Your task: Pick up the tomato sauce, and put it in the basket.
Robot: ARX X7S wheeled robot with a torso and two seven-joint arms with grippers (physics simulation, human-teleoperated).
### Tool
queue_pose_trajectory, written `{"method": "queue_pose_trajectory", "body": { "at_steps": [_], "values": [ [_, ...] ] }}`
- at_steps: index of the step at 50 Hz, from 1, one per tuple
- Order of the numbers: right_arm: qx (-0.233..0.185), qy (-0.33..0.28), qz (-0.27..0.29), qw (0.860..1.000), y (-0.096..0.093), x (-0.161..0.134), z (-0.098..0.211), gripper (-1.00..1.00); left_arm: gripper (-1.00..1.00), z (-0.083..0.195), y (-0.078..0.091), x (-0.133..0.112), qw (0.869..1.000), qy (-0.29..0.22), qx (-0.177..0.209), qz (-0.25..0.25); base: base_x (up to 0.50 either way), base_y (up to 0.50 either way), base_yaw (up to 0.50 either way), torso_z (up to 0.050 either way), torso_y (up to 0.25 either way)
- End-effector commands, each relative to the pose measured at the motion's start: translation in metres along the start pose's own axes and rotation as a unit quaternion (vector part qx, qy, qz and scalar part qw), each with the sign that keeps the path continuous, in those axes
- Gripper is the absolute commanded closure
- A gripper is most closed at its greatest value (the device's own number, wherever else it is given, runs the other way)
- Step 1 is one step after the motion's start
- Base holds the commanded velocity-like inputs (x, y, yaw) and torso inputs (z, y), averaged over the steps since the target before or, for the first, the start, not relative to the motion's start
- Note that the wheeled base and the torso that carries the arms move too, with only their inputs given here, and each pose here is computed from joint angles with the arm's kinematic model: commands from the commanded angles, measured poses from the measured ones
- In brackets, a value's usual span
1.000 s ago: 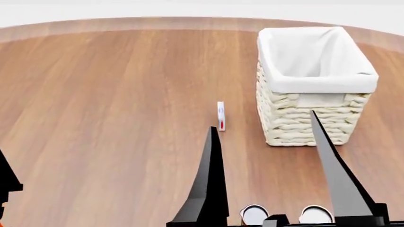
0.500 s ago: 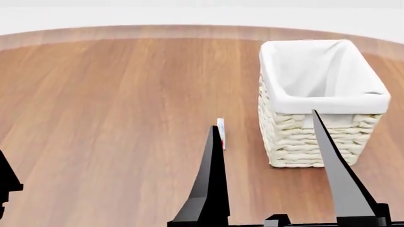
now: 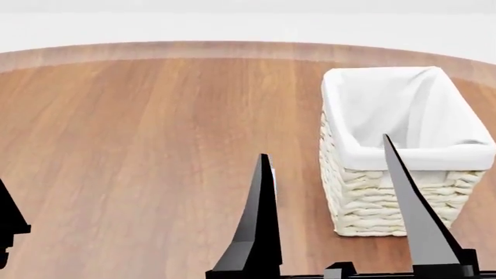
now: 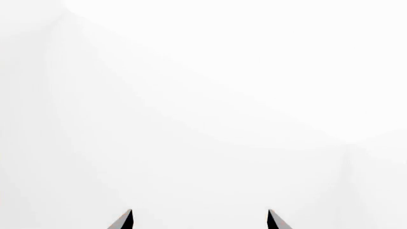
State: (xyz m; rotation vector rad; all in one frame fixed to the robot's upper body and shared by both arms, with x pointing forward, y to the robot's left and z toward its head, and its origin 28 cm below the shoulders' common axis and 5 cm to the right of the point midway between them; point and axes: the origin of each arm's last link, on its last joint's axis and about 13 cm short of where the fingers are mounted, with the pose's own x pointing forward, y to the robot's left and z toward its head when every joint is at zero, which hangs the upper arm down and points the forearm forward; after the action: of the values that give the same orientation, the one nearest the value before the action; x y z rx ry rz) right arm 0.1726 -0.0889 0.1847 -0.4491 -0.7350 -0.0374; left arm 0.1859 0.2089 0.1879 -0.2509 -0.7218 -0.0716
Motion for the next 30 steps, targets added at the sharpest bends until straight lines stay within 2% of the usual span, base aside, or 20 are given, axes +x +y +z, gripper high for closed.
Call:
{"method": "queue_pose_trajectory", "body": {
  "at_steps": [1, 22, 30],
  "values": [
    [0.002, 0.001, 0.0, 1.0, 0.0006, 0.0005, -0.0002, -1.0, -1.0, -0.0002, 0.0005, 0.0001, 1.0, 0.0, 0.001, 0.001, 0.22, 0.0, 0.0, 0.0, 0.0],
    [0.004, -0.004, 0.0, 1.0, 0.0008, 0.0009, -0.0002, -1.0, -1.0, -0.0008, 0.0012, 0.0007, 1.0, 0.001, 0.002, 0.004, 0.22, 0.0, 0.0, 0.0, 0.0],
    [0.006, -0.01, -0.002, 1.0, 0.0012, 0.0006, -0.0003, -1.0, -1.0, -0.0006, 0.001, 0.001, 1.0, 0.001, 0.001, 0.004, 0.03, 0.0, 0.0, 0.0, 0.0]
  ]
}}
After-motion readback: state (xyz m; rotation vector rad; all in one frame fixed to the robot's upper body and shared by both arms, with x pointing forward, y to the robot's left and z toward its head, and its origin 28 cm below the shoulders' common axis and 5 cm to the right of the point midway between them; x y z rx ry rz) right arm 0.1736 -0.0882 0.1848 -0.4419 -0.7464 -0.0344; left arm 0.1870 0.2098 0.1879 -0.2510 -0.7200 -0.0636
